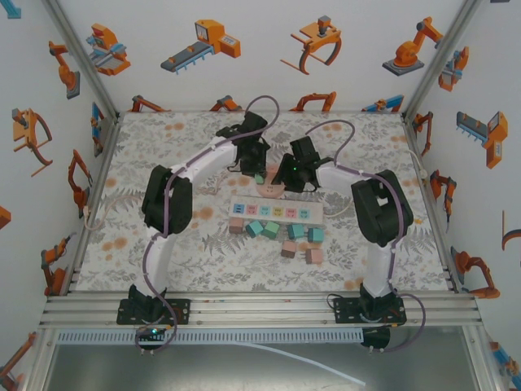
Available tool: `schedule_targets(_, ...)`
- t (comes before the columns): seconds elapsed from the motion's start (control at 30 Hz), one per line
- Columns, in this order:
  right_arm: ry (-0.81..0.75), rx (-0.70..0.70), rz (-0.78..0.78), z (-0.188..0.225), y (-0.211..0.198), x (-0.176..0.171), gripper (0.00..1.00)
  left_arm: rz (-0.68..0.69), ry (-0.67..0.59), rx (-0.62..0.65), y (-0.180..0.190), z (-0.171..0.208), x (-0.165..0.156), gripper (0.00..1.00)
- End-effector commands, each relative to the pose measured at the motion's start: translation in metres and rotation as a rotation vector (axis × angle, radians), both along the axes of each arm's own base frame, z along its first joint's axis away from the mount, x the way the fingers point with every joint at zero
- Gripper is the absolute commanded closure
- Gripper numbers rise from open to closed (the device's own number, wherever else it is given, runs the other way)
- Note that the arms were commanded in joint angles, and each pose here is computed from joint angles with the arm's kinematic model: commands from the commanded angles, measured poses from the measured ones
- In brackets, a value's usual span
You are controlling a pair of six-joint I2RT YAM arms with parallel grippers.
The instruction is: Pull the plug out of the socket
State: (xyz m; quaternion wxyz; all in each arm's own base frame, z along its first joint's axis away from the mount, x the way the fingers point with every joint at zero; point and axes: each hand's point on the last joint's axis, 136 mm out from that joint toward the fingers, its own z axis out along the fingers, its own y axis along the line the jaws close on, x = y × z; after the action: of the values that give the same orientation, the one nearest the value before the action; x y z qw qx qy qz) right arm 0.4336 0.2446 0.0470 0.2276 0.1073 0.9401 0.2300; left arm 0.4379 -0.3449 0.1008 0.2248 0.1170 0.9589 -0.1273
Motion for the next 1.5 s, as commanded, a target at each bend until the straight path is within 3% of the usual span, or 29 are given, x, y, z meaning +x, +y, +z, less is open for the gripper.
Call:
schedule_targets(0.0, 0.293, -0.317, 0.055, -0.099, -0.043, -0.076, 0.57, -0.223, -0.223, 0.129, -0.044, 0.053, -0.01, 1.0)
schedule_targets(0.1, 0.303, -0.329, 0.053, -0.102, -0.045, -0.077, 0.57, -0.229, -0.206, 0.261, -0.031, 0.031, -0.011, 1.0)
schedule_targets(0.17, 0.311, -0.336, 0.052, -0.105, -0.045, -0.078, 0.57, -0.246, -0.198, 0.243, -0.035, 0.033, -0.015, 1.0)
schedule_targets(0.27, 0.327, -0.357, 0.045, -0.108, -0.049, -0.079, 0.57, -0.305, -0.167, 0.079, -0.052, 0.051, -0.025, 1.0)
schedule_targets(0.4, 0.335, -0.374, 0.036, -0.109, -0.052, -0.08, 0.58, -0.264, -0.104, -0.227, -0.06, 0.089, -0.02, 1.0)
schedule_targets(0.53, 0.337, -0.364, 0.034, -0.109, -0.05, -0.079, 0.59, -0.274, -0.015, -0.389, -0.063, 0.106, -0.022, 1.0)
schedule_targets(0.7, 0.323, -0.348, 0.026, -0.104, -0.048, -0.077, 0.58, -0.247, -0.006, -0.232, -0.036, 0.097, -0.018, 1.0)
schedule_targets(0.9, 0.231, -0.269, 0.012, -0.067, -0.037, -0.063, 0.49, -0.28, -0.096, -0.31, -0.026, 0.15, -0.036, 1.0)
schedule_targets(1.1, 0.115, -0.179, 0.001, -0.016, -0.026, -0.047, 0.42, -0.264, -0.285, -0.403, 0.013, 0.205, -0.069, 1.0)
schedule_targets(1.23, 0.038, -0.106, -0.004, 0.019, -0.022, -0.037, 0.38, -0.288, -0.406, -0.397, 0.046, 0.215, -0.103, 1.0)
schedule_targets(1.33, -0.034, -0.053, -0.006, 0.048, -0.023, -0.03, 0.37, -0.386, -0.451, -0.424, 0.06, 0.214, -0.143, 1.0)
schedule_targets(1.47, -0.131, -0.009, -0.04, 0.082, -0.038, -0.029, 0.36, -0.619, -0.447, -0.511, 0.058, 0.203, -0.212, 1.0)
